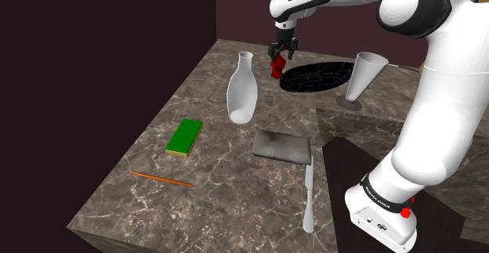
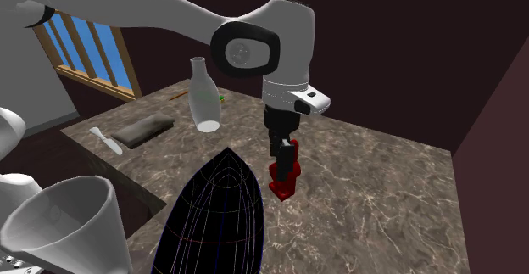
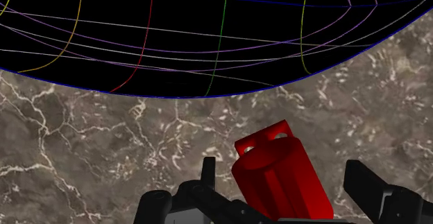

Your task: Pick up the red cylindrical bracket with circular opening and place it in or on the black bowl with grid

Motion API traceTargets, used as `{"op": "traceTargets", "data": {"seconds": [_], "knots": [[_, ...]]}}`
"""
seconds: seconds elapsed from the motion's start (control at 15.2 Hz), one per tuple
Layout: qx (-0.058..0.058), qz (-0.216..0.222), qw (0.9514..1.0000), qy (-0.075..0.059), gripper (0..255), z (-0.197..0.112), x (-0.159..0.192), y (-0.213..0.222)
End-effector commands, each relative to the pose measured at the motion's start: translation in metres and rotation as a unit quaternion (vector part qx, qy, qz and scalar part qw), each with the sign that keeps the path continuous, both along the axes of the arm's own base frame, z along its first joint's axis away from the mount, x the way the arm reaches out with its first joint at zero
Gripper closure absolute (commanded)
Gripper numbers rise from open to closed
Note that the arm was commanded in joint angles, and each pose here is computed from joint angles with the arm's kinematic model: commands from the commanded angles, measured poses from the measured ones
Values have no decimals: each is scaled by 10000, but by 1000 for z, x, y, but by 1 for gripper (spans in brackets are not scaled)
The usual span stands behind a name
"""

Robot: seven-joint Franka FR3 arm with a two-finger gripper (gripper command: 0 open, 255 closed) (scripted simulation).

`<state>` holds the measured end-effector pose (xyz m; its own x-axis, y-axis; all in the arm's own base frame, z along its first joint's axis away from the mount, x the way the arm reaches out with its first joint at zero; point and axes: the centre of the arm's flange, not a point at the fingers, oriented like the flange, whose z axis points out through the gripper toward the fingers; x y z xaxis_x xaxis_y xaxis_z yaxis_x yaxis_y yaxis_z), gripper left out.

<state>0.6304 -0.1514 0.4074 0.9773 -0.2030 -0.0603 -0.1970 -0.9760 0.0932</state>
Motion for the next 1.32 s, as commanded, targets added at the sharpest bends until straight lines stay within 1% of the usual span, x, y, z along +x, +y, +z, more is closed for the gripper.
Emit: {"op": "traceTargets", "data": {"seconds": [0.0,0.07,0.66,1.25], "knots": [[0,0,10000,0,0,0,0,0],[0,0,10000,0,255,0,0,0],[0,0,10000,0,255,0,0,0],[0,0,10000,0,255,47,0,0]]}}
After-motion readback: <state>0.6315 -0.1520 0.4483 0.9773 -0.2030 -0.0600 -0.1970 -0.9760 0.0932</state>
